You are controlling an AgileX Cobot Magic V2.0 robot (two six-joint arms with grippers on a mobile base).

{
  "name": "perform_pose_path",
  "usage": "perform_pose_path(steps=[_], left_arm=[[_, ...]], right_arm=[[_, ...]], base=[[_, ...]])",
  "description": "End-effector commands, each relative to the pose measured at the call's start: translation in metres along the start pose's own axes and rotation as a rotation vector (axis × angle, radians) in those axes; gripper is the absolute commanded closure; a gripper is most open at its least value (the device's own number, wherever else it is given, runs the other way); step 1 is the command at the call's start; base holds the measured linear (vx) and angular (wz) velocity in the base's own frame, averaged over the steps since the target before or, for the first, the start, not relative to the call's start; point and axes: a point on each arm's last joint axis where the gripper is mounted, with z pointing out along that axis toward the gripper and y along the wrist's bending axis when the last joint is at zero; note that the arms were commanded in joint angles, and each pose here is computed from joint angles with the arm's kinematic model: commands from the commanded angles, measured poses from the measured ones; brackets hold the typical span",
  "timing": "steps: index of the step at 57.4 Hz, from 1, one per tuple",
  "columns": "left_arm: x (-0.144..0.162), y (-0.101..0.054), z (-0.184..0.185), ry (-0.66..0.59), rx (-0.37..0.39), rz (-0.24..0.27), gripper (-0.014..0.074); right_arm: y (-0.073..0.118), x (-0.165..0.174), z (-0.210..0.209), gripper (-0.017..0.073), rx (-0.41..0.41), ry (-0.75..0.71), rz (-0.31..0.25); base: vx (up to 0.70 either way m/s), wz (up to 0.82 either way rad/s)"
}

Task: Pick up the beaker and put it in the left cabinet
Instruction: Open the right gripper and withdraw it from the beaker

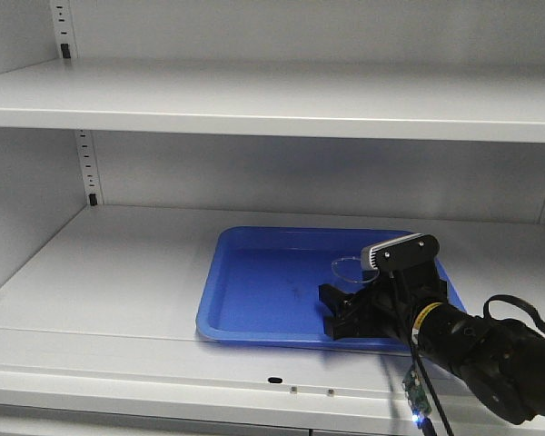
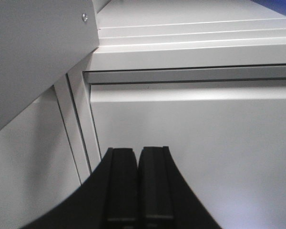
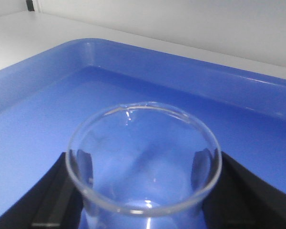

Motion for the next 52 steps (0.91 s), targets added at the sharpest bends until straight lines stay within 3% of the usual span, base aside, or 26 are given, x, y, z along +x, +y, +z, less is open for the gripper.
perform_pose_path(steps=[1,10,19,35,48,52], left_arm=[[-0.011,-0.002,-0.003,-0.11,0.023,-0.005,0.059],[-0.011,-0.002,-0.003,-0.11,0.023,-0.005,0.059],[-0.011,-0.002,-0.003,-0.11,0.023,-0.005,0.059],[-0.011,-0.002,-0.003,-0.11,0.023,-0.005,0.059],[-0.011,-0.002,-0.003,-0.11,0.023,-0.005,0.059],[-0.011,-0.002,-0.003,-0.11,0.023,-0.005,0.059]], right_arm=[[0.001,-0.029,-0.007,0.025,-0.006,-0.127,0.022],[0.001,-0.03,-0.008,0.0055,-0.002,-0.132,0.034],[0.001,-0.04,-0.015,-0.0065,0.001,-0.156,0.027],[0.002,-0.061,-0.037,-0.0068,0.038,-0.154,0.012],[0.008,-0.093,-0.076,-0.0038,0.046,-0.218,-0.076],[0.011,-0.095,-0.088,-0.003,0.048,-0.228,-0.08]], base=[[0.0,0.0],[0.0,0.0],[0.0,0.0],[0.0,0.0],[0.0,0.0],[0.0,0.0]])
